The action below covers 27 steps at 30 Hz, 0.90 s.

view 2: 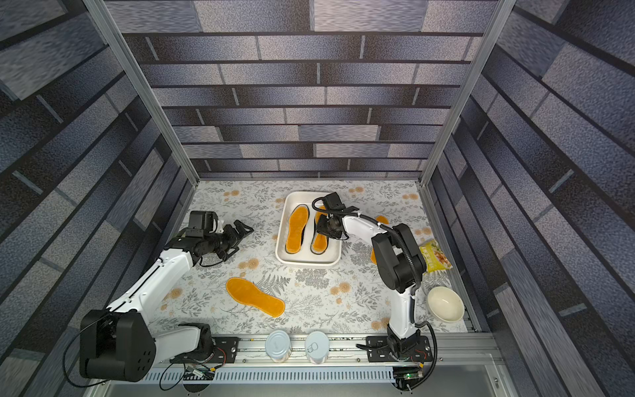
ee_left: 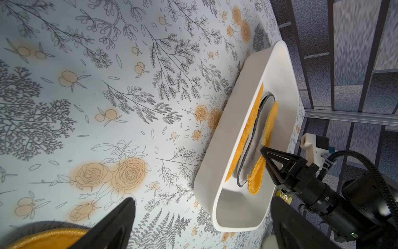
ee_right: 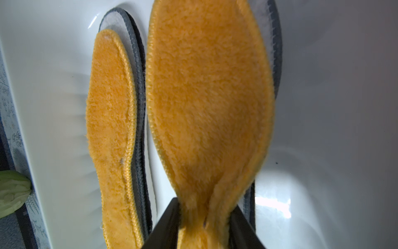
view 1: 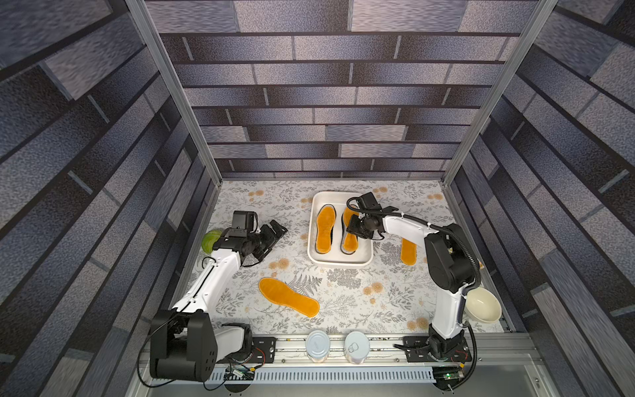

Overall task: Put the insoles into the storage box
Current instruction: Place the insole in the storage box.

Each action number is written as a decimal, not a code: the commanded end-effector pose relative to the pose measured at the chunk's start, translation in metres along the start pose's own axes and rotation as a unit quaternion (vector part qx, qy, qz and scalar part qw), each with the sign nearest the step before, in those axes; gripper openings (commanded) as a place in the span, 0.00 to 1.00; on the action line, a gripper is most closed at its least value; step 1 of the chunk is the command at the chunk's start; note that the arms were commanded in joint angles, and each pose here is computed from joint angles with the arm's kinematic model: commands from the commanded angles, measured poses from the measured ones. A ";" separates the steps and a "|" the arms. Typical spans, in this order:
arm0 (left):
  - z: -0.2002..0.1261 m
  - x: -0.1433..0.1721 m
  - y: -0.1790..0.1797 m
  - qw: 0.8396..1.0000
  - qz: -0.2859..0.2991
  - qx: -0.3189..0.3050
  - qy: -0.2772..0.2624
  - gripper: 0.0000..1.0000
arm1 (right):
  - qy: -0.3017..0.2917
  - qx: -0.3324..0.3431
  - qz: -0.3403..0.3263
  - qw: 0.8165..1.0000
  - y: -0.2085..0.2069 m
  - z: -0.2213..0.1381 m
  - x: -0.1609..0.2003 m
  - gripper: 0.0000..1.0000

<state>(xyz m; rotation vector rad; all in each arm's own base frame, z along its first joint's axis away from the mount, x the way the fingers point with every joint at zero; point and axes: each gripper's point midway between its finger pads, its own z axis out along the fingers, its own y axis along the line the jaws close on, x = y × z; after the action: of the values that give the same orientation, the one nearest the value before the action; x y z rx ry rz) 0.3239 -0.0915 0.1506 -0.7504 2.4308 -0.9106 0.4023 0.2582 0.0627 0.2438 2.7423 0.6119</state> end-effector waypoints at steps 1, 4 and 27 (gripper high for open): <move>-0.006 0.001 -0.001 1.000 0.006 0.008 -0.004 1.00 | 0.003 0.000 -0.004 1.000 0.006 0.000 -0.001 0.39; -0.007 0.000 -0.002 1.000 0.007 0.009 -0.005 1.00 | 0.003 -0.001 -0.005 1.000 0.006 -0.002 -0.001 0.45; -0.007 0.001 0.000 1.000 0.004 0.004 -0.005 1.00 | 0.017 -0.016 -0.020 1.000 0.016 -0.016 0.008 0.64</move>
<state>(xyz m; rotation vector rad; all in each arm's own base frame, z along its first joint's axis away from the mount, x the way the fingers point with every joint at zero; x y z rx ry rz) 0.3239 -0.0904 0.1524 -0.7512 2.4239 -0.9133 0.3983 0.2654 0.0667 0.2151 2.7547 0.6435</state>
